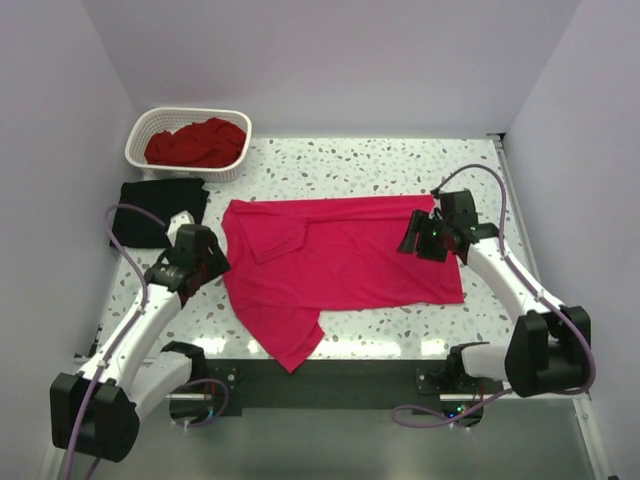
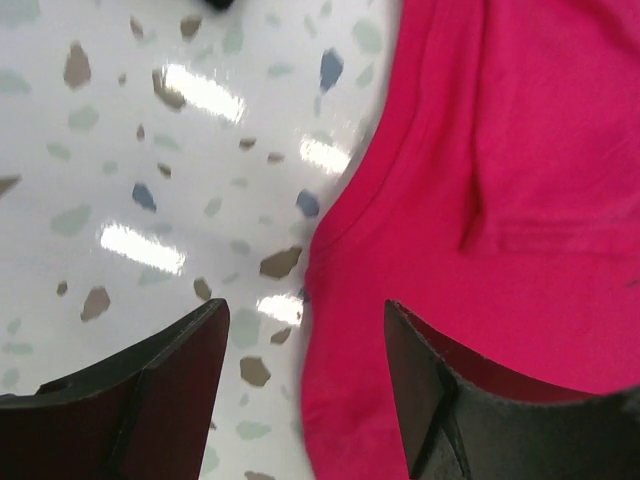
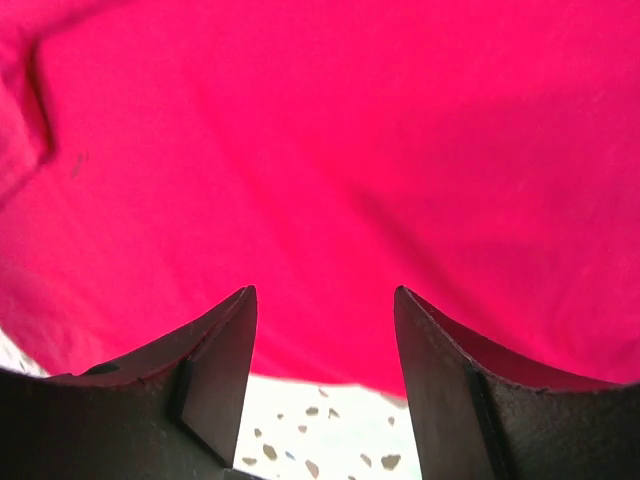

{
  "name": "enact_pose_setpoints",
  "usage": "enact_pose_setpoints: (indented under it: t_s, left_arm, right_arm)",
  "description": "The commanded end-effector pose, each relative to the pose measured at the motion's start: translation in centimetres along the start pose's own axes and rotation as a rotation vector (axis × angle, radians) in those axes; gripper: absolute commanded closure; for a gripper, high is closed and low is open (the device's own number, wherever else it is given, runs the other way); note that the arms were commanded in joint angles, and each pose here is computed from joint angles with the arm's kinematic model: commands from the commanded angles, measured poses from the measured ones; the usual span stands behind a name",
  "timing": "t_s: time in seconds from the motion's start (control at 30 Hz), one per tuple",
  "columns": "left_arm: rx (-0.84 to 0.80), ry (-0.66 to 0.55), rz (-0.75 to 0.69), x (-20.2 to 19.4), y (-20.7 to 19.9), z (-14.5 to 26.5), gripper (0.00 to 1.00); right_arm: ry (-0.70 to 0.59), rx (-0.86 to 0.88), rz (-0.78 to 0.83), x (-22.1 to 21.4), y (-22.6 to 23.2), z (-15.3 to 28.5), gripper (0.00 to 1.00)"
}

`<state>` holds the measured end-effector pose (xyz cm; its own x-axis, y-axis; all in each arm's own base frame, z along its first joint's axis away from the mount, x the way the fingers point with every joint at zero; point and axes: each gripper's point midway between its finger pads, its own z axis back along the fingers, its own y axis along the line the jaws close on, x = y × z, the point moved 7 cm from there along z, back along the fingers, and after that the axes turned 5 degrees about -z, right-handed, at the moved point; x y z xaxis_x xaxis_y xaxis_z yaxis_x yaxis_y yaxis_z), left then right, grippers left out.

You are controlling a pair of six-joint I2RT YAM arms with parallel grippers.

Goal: Fold and stack the t-shirts
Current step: Fold the tshirt

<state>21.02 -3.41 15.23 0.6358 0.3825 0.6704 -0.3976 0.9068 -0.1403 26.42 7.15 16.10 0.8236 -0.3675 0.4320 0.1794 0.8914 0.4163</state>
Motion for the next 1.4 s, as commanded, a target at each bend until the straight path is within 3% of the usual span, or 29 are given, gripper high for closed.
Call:
enact_pose_setpoints:
  t_s: [0.0, 0.37, 0.57, 1.03, 1.2, 1.37]
  left_arm:
    - [-0.013, 0.111, 0.042, -3.4, 0.7, 0.0, 0.32]
    - [-0.006, 0.392, -0.072, -9.0, -0.9, -0.6, 0.42]
    - [0.039, 0.417, -0.079, -10.6, -0.8, -0.3, 0.53]
    - [0.089, 0.39, -0.057, -10.8, -0.3, -0.4, 0.58]
    - [0.093, 0.407, -0.078, -11.1, -0.4, -0.8, 0.71]
    - [0.083, 0.41, -0.118, -10.5, -0.9, -0.8, 1.0]
  right_arm:
    - [0.022, 0.008, 0.028, -2.2, -0.2, 1.2, 0.39]
    - [-0.008, -0.009, 0.063, -3.0, -0.9, 2.3, 0.39]
    - [-0.013, -0.012, 0.073, -3.2, -1.2, 2.0, 0.39]
    - [-0.006, -0.028, 0.08, -3.5, -1.6, 1.3, 0.39]
    - [-0.009, -0.061, 0.081, -3.4, -2.0, 1.3, 0.39]
    - [0.005, -0.141, 0.067, -3.5, -2.8, 1.2, 0.39]
